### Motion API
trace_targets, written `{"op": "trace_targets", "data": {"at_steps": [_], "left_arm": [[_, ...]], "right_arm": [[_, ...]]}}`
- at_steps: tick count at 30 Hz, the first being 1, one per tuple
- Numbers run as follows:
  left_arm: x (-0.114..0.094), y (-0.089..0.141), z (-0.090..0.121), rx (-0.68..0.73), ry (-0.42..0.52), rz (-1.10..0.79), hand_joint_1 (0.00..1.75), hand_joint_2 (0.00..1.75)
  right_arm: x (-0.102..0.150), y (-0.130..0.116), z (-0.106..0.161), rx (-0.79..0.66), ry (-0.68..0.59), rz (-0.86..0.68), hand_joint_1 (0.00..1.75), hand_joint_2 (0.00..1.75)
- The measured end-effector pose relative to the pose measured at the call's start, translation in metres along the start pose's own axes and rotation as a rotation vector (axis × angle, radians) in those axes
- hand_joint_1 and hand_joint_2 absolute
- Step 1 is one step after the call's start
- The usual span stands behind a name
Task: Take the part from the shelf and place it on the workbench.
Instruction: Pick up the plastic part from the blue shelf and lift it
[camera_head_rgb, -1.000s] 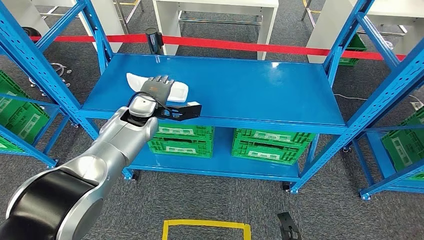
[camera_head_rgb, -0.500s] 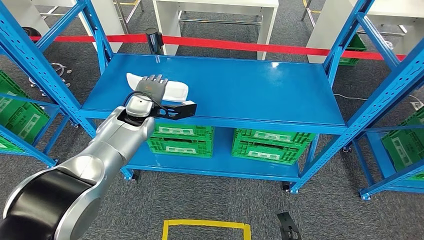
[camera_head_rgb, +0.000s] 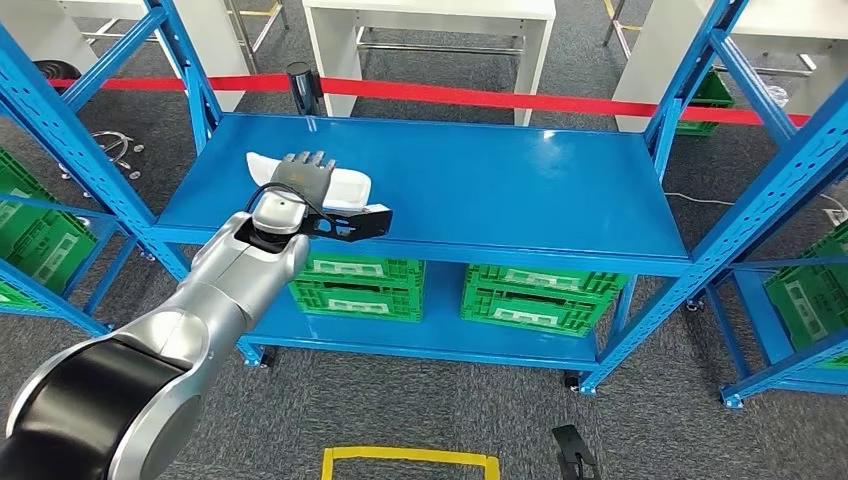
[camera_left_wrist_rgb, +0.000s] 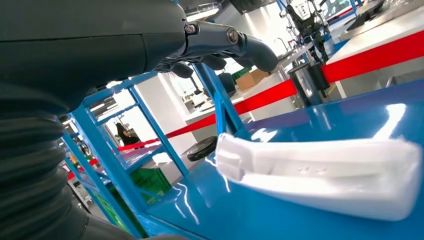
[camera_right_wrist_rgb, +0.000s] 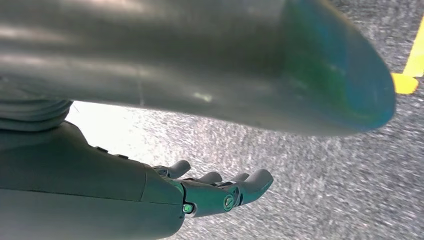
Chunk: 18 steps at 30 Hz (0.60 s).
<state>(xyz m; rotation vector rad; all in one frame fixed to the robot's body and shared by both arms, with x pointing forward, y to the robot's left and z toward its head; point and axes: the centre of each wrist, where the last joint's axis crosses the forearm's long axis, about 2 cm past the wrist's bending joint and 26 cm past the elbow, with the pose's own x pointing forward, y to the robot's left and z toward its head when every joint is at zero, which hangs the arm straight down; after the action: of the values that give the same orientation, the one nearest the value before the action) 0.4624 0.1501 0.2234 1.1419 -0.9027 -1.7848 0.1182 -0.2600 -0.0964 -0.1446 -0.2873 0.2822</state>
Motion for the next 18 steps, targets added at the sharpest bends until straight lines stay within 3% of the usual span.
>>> {"op": "trace_targets", "data": {"at_steps": [18], "left_arm": [[-0.0028,-0.0038,-0.0004,-0.075,0.12,-0.031,0.0,1.75]], "right_arm": [[0.0002,0.0031,0.0006,-0.004,0.007,-0.003,0.0,0.0]]}}
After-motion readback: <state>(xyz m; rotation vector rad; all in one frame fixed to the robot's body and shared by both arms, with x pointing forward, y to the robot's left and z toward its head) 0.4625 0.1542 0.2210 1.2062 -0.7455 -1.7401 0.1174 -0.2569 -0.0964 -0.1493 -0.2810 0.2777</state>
